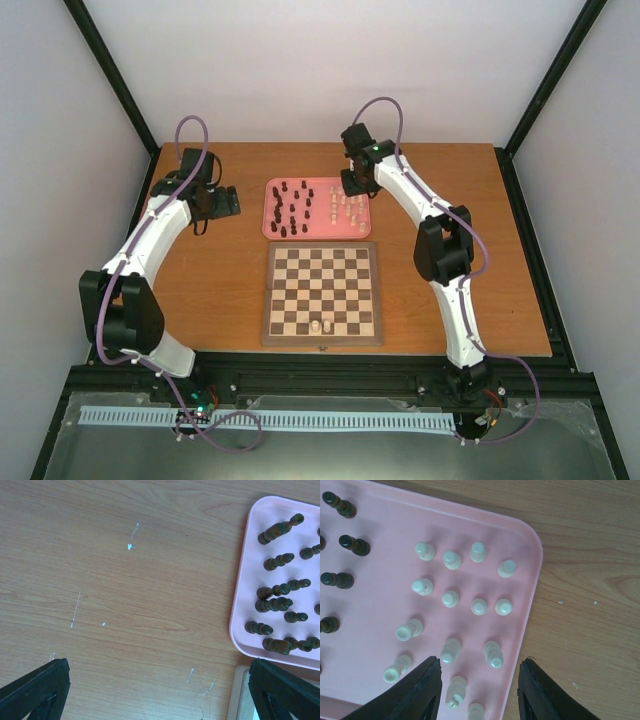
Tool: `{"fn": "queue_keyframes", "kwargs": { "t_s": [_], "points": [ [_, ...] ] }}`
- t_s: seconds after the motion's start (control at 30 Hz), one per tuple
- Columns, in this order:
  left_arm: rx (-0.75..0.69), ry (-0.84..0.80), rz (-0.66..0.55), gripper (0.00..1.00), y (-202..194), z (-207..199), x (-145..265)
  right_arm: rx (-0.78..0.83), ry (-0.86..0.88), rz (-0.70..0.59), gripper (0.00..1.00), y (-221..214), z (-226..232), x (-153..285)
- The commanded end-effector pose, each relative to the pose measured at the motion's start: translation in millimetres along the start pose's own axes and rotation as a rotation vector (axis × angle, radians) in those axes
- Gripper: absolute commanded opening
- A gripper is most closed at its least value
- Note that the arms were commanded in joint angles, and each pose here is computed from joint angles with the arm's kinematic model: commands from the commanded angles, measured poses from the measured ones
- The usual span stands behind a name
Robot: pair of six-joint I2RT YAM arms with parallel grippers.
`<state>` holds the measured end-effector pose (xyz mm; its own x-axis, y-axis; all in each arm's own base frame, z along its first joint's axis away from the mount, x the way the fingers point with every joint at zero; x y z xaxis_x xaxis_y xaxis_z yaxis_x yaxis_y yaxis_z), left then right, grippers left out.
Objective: Set up the chess pieces on the board
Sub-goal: Pick up the chess piece from the storage box.
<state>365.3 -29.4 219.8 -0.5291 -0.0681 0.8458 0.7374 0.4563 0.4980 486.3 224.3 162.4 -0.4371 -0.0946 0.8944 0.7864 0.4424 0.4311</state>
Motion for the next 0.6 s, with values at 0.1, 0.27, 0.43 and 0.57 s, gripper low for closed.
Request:
{"fn": "queue_keyframes", "kwargs": {
  "t_s": [0.1,0.27,0.43,0.57],
  "points": [
    [-0.025,-0.007,-0.018,1.00,0.1,1.1,9.4,0.027,0.074,-0.014,0.42,4.1,13.0,-1.6],
    [-0.020,-0.009,-0.013,1.00,-0.6,0.4,9.1,0.050,0.090,0.002,0.40,2.5,21.3,-10.3],
    [-0.022,-0.005,-0.010,1.00,-0.6,0.8,8.3,0.033,-0.034,0.020,0.36,1.4,7.6,-10.2],
    [-0.019,-0.003,-0.008,1.00,-0.9,1.0,6.7,0.017,-0.094,0.053,0.33,-5.2,-3.7,-12.7]
  ]
}}
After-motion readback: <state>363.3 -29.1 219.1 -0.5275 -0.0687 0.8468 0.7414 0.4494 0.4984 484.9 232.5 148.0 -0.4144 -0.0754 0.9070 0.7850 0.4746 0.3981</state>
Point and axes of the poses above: each gripper's point midway between its finger pads, its own x axis back along the fingers, its own z axis along the line the jaws close on, y = z × x, the point moved 5 cm from there along x, back along the fingers, and after that the axes turned 13 degrees about x, right-handed, at the moved point
